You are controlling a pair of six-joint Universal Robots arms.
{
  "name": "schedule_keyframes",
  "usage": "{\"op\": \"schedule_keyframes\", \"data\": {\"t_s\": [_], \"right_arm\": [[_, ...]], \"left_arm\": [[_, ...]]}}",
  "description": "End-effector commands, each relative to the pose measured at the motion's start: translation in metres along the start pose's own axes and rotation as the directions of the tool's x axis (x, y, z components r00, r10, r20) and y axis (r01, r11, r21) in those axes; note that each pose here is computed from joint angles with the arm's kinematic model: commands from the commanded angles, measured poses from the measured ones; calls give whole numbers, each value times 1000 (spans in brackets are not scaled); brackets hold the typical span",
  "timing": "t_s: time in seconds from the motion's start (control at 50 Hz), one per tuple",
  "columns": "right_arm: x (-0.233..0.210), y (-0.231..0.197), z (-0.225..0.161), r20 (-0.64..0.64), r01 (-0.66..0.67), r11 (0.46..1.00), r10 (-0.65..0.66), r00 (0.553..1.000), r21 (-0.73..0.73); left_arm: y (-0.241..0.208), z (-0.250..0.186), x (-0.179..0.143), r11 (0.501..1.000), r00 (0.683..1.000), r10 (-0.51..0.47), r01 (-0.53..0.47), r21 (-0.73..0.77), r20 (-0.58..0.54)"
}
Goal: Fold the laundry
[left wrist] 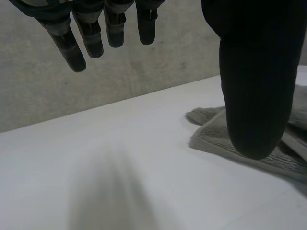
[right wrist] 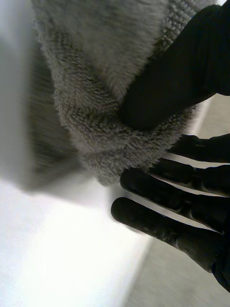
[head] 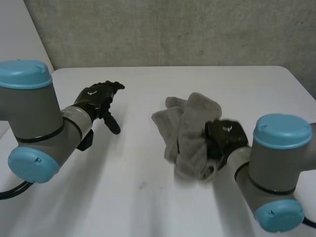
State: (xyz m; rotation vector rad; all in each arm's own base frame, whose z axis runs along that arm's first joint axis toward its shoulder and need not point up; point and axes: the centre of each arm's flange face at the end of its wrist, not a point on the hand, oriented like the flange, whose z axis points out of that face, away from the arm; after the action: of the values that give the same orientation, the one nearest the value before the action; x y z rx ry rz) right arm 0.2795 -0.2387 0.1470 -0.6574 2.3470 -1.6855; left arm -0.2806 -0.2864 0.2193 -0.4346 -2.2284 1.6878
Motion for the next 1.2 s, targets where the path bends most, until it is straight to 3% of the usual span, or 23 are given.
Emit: {"op": "schedule_keyframes", "data": {"t_s": [0.02, 0.2, 0.38, 0.48, 0.52, 0.54, 0.58, 0.64, 0.68, 0.7, 0.72, 0.76, 0.8, 0.84, 0.94, 0.96, 0.98, 1.02, 1.04, 1.08, 1.1, 1.14, 1.2], "right_arm": [[3, -82, -18, 16, 34, 956, -41, 999, 292], [1, -148, -62, 65, 37, 874, -78, 995, 485], [-20, -155, -83, 141, 24, 891, -98, 985, 453], [-37, -156, -105, 199, 8, 881, -115, 973, 472], [-39, -156, -109, 207, 5, 879, -118, 971, 477], [-39, -156, -109, 207, 5, 879, -118, 971, 477], [-41, -153, -109, 212, 8, 883, -121, 970, 469], [-42, -149, -107, 212, 12, 889, -122, 970, 459], [-41, -145, -106, 214, 16, 896, -123, 969, 444], [-41, -143, -105, 215, 13, 900, -118, 970, 435], [-41, -143, -105, 215, 13, 901, -118, 970, 435], [-44, -134, -106, 228, 16, 910, -121, 966, 414], [-45, -129, -107, 233, 19, 914, -124, 964, 405], [-46, -127, -107, 234, 20, 915, -124, 964, 403], [-41, -127, -103, 206, 35, 908, -131, 970, 417], [-41, -127, -103, 205, 35, 908, -131, 970, 417], [-40, -126, -101, 206, 32, 911, -126, 970, 411], [-34, -127, -97, 185, 38, 913, -123, 975, 407], [-24, -127, -91, 155, 43, 918, -113, 981, 395], [-13, -126, -84, 125, 49, 922, -104, 987, 383], [-2, -125, -77, 93, 58, 928, -99, 991, 369], [6, -123, -73, 67, 70, 931, -100, 993, 357], [15, -116, -60, 36, 95, 940, -113, 993, 326]], "left_arm": [[9, -1, 13, 1000, 997, -6, 5, -16, -78], [31, 1, 25, 998, 992, -54, 49, -43, -110], [43, 0, 37, 976, 966, -211, 199, -89, -151], [58, -3, 53, 943, 921, -317, 279, -183, -228], [68, -8, 68, 905, 868, -403, 330, -268, -290], [68, -8, 68, 905, 868, -403, 330, -269, -291], [74, -15, 78, 855, 811, -492, 383, -349, -317], [77, -19, 82, 828, 784, -534, 408, -385, -316], [78, -22, 84, 779, 742, -601, 462, -424, -296], [78, -22, 84, 779, 742, -601, 462, -424, -296], [80, -22, 84, 750, 721, -637, 495, -439, -274], [80, -22, 84, 749, 721, -637, 496, -439, -274], [82, -21, 84, 712, 692, -678, 533, -456, -248], [85, -20, 84, 704, 690, -684, 539, -462, -238], [83, -18, 80, 718, 710, -670, 547, -429, -217], [77, -16, 74, 740, 734, -652, 560, -374, -192], [77, -16, 74, 740, 734, -652, 560, -373, -191], [58, -13, 62, 801, 793, -588, 543, -251, -161], [58, -13, 61, 802, 793, -588, 543, -251, -161], [37, -12, 43, 881, 874, -470, 457, -123, -123], [37, -12, 43, 881, 874, -470, 456, -123, -122], [16, -15, 24, 951, 947, -310, 309, -23, -82], [10, -18, 19, 976, 973, -218, 219, 2, -70]]}}
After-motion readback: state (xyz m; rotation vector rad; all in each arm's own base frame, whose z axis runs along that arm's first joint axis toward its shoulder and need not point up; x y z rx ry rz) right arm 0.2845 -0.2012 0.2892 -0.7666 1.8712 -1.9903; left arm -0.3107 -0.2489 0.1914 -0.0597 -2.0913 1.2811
